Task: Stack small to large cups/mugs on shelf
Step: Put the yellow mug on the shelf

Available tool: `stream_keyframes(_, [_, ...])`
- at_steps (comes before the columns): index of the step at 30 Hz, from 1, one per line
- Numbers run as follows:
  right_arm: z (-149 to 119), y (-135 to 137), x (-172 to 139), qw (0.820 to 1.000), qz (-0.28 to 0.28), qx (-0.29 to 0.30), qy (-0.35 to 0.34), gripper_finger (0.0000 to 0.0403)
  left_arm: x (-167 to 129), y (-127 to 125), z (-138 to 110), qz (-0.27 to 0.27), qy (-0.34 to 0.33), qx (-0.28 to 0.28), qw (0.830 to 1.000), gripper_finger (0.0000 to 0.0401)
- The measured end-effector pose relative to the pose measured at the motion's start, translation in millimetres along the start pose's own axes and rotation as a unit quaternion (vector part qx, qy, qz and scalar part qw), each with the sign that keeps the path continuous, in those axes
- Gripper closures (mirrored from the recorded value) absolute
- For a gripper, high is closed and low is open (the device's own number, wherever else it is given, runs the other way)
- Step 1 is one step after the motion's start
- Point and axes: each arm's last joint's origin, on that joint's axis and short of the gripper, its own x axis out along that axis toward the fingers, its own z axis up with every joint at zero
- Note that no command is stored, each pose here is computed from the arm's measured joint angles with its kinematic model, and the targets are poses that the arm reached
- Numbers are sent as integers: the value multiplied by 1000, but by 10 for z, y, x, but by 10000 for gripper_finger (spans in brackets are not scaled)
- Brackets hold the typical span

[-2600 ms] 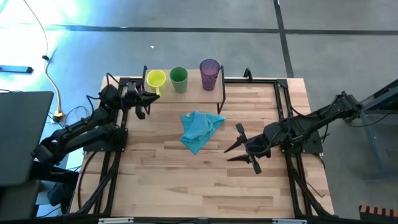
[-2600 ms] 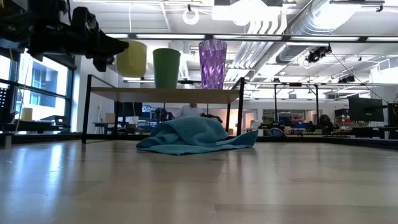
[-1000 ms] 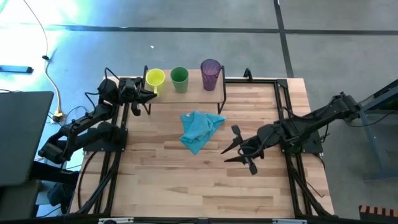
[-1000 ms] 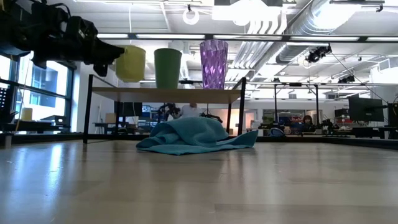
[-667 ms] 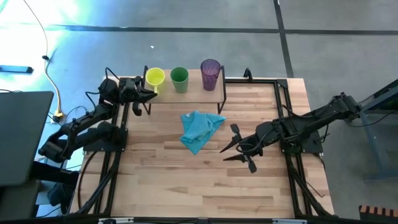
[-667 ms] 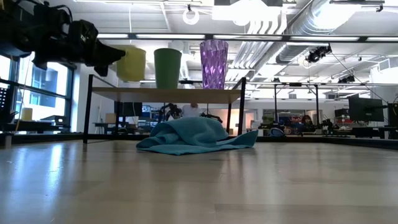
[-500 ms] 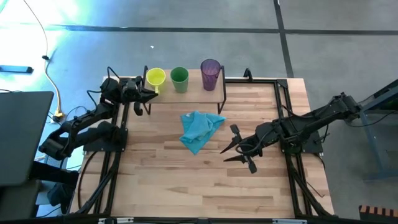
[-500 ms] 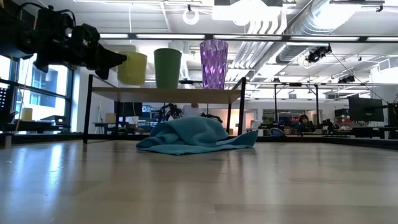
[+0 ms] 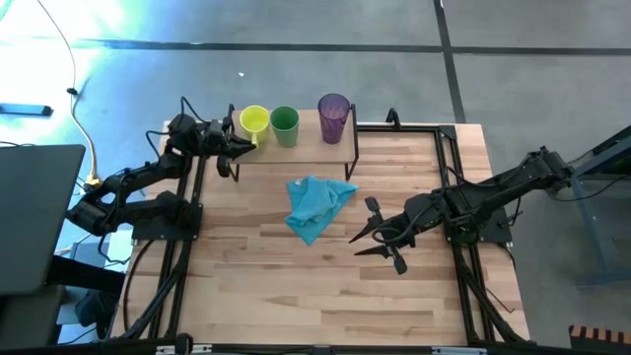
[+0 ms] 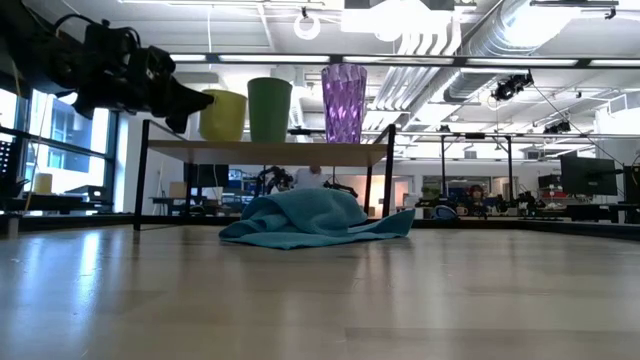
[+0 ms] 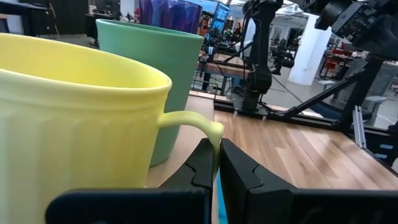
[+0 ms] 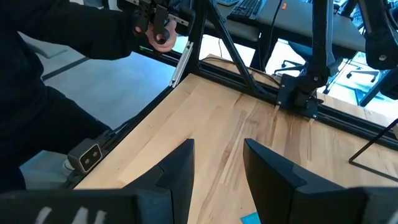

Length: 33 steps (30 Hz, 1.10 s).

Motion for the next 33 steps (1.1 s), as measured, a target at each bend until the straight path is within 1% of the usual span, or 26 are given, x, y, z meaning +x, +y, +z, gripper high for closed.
stream_keyframes(4, [0, 0, 0, 1000, 0, -5, 0, 275, -20, 18, -15, 6, 5, 1, 1000, 401])
stream_keyframes(11, [-2, 0, 0, 1000, 0, -4, 1, 275, -102, 61, -12, 8, 4, -25, 1000, 401])
stream_keyframes(16, [-12, -4, 18, 1000, 0, -4, 4, 275, -101, 62, -14, 12, 4, -28, 1000, 401])
stream_keyframes(20, [-35, -45, 44, 1000, -7, 3, 10, 275, -108, 49, 5, 15, 1, -29, 999, 401])
stream_keyframes(26, [-92, -114, 132, 1000, 5, 11, 17, 275, -141, -5, 60, 32, -8, -42, 999, 401])
stream_keyframes(33, [-118, -145, 182, 1000, 11, 14, 19, 275, -151, -27, 68, 31, -8, -46, 998, 401])
